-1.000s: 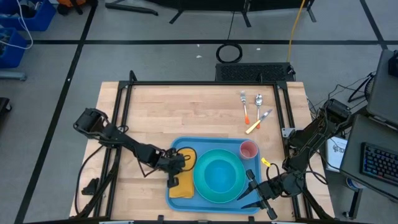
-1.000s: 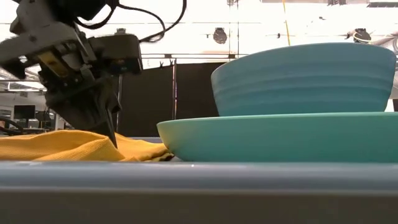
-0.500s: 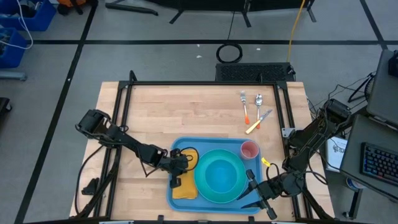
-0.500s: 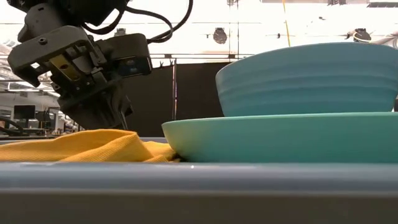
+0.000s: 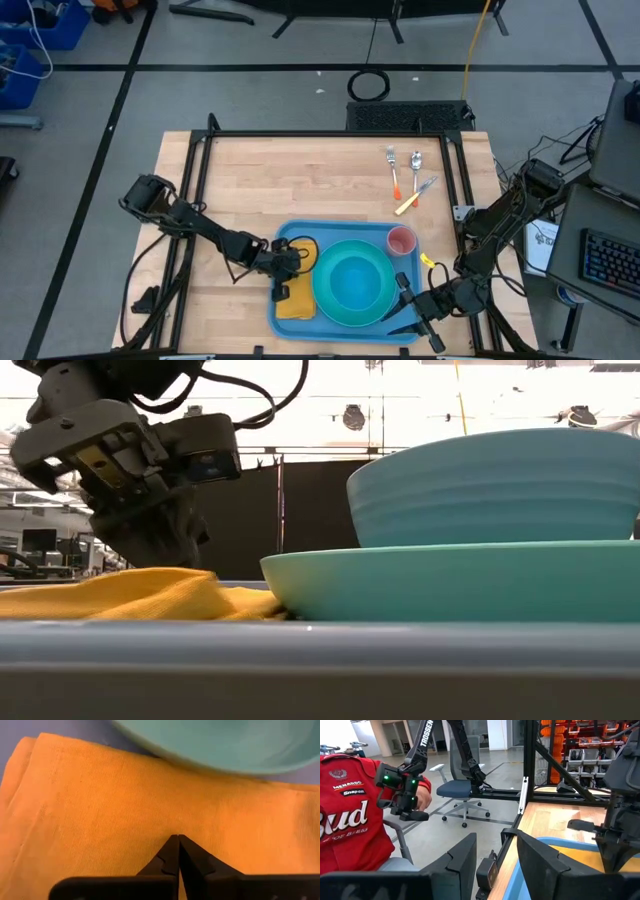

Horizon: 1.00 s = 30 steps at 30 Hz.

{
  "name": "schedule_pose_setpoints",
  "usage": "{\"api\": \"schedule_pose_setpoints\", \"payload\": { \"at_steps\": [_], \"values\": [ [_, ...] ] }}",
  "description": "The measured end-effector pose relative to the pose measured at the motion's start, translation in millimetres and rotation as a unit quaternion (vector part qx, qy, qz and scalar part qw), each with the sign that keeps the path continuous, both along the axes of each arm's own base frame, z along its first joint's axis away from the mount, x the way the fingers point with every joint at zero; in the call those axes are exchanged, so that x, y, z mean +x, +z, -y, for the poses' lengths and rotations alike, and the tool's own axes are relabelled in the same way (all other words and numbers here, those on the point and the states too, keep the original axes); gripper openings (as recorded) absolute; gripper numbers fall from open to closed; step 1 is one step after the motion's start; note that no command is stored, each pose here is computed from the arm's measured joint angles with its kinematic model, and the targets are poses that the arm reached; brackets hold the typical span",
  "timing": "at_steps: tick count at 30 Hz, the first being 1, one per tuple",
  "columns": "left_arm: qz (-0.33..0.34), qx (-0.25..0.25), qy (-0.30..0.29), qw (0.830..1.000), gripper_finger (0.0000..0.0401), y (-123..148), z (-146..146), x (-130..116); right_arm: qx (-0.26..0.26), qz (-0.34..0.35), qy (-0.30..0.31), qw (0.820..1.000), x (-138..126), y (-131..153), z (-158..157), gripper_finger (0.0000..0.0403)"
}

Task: Set up tray
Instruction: Put the napkin to the left side of the plate on the tray, then put the orange fork on top of the napkin

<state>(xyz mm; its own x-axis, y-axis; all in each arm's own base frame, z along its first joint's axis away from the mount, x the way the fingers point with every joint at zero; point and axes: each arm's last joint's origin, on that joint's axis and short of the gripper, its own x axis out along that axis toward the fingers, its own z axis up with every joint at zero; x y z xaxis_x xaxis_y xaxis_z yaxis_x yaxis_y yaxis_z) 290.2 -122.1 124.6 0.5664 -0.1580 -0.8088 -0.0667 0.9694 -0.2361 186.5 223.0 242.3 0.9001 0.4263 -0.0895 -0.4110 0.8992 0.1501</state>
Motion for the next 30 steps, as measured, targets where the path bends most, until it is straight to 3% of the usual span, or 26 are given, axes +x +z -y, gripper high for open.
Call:
{"api": "schedule_pose_setpoints", "payload": {
  "at_steps": [7, 18, 23, 27, 30],
  "values": [
    [0.013, -0.001, 0.003, 1.000, 0.0040, 17, -2, -5, -0.001, 0.000, -0.001, 1.000, 1, 0, 0, 0.0134],
    [0.038, -0.004, 0.016, 0.999, 0.0042, 42, -6, -14, 0.002, -0.004, -0.002, 1.000, 1, -1, 1, 0.0134],
    [0.151, 0.039, 0.037, 0.987, 0.0042, 60, 7, -10, 0.004, -0.011, -0.001, 1.000, 1, -2, 1, 0.0134],
    [0.233, 0.063, 0.019, 0.970, 0.0042, 75, 19, -8, 0.010, 0.006, -0.007, 1.000, 3, 2, 2, 0.0131],
    [0.272, 0.065, 0.003, 0.960, 0.0042, 83, 26, -8, 0.029, 0.012, -0.066, 0.997, 9, 4, 9, 0.0122]
  ]
}}
